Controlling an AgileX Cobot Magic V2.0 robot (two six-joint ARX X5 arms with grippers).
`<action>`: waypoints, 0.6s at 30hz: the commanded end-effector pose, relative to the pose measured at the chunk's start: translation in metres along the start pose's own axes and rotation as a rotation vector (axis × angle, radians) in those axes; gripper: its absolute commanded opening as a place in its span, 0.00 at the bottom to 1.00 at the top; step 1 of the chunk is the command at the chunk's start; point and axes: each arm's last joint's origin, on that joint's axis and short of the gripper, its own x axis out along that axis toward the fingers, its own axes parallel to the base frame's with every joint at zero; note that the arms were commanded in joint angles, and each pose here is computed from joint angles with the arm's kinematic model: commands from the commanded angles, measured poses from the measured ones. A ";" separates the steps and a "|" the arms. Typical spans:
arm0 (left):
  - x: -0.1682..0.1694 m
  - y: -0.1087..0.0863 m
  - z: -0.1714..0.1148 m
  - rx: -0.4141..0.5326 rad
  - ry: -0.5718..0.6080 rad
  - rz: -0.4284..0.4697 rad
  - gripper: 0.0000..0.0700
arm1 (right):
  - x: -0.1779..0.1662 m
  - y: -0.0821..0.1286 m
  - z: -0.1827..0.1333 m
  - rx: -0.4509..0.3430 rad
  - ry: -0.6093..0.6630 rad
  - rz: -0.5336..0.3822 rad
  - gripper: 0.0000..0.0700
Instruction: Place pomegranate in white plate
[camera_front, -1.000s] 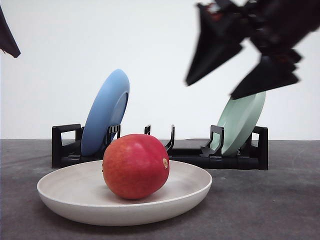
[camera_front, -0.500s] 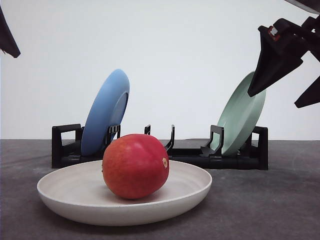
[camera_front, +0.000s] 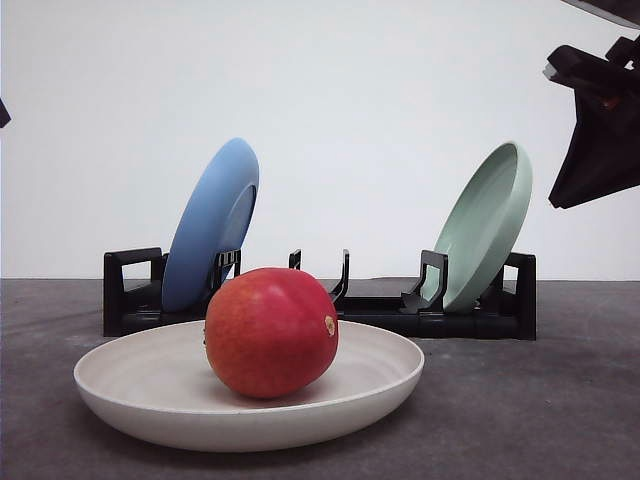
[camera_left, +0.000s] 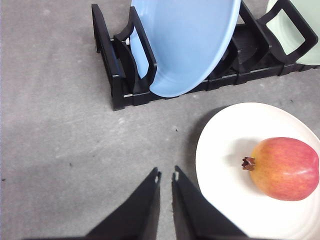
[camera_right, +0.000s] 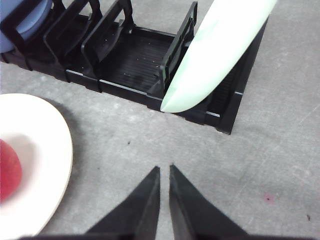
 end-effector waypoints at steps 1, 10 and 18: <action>0.001 0.000 0.002 0.010 -0.003 0.000 0.04 | 0.001 0.001 0.002 -0.014 -0.009 0.003 0.03; -0.001 0.000 -0.002 0.012 -0.011 0.001 0.04 | 0.000 0.001 0.002 -0.014 -0.009 0.003 0.03; 0.001 0.011 -0.045 0.042 -0.197 0.058 0.04 | 0.001 0.001 0.002 -0.014 -0.009 0.002 0.03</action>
